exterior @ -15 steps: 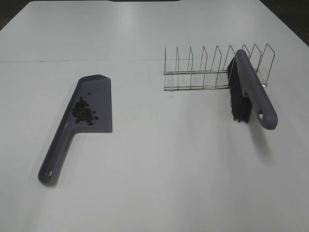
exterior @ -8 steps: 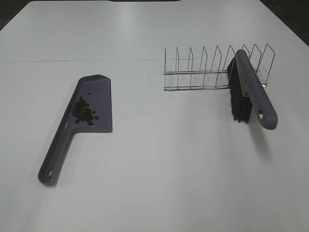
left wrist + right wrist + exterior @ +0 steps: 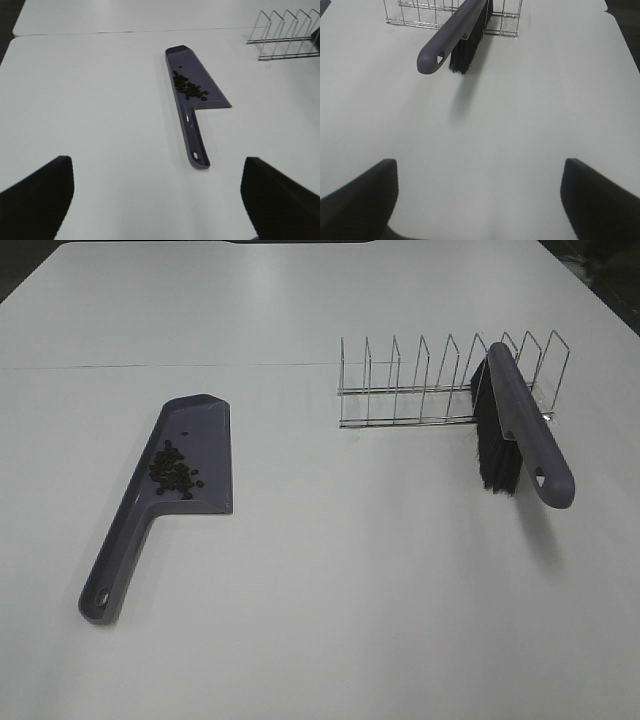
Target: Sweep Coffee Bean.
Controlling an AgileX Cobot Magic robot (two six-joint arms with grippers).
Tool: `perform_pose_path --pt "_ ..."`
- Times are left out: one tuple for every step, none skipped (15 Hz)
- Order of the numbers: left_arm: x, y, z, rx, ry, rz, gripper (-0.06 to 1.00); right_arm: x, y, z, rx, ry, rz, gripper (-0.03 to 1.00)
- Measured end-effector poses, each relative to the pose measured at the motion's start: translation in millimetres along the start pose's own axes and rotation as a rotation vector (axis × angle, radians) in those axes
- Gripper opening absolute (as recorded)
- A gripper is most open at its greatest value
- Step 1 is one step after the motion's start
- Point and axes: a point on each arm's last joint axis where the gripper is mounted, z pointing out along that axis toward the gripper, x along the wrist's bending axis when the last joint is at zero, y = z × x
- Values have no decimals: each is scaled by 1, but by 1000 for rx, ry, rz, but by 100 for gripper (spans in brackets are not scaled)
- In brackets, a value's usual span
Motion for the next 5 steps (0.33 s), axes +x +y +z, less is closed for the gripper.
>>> perform_pose_path --pt "0 0 0 -2 22 -11 83 0 0 0 0 0 0 77" --pt "-1 0 0 -6 78 -39 83 0 0 0 0 0 0 77" --pt "-1 0 0 -7 98 -49 83 0 0 0 0 0 0 77" --pt "-1 0 0 -8 103 -51 83 0 0 0 0 0 0 77" --pt "-1 0 0 -8 104 -52 83 0 0 0 0 0 0 77"
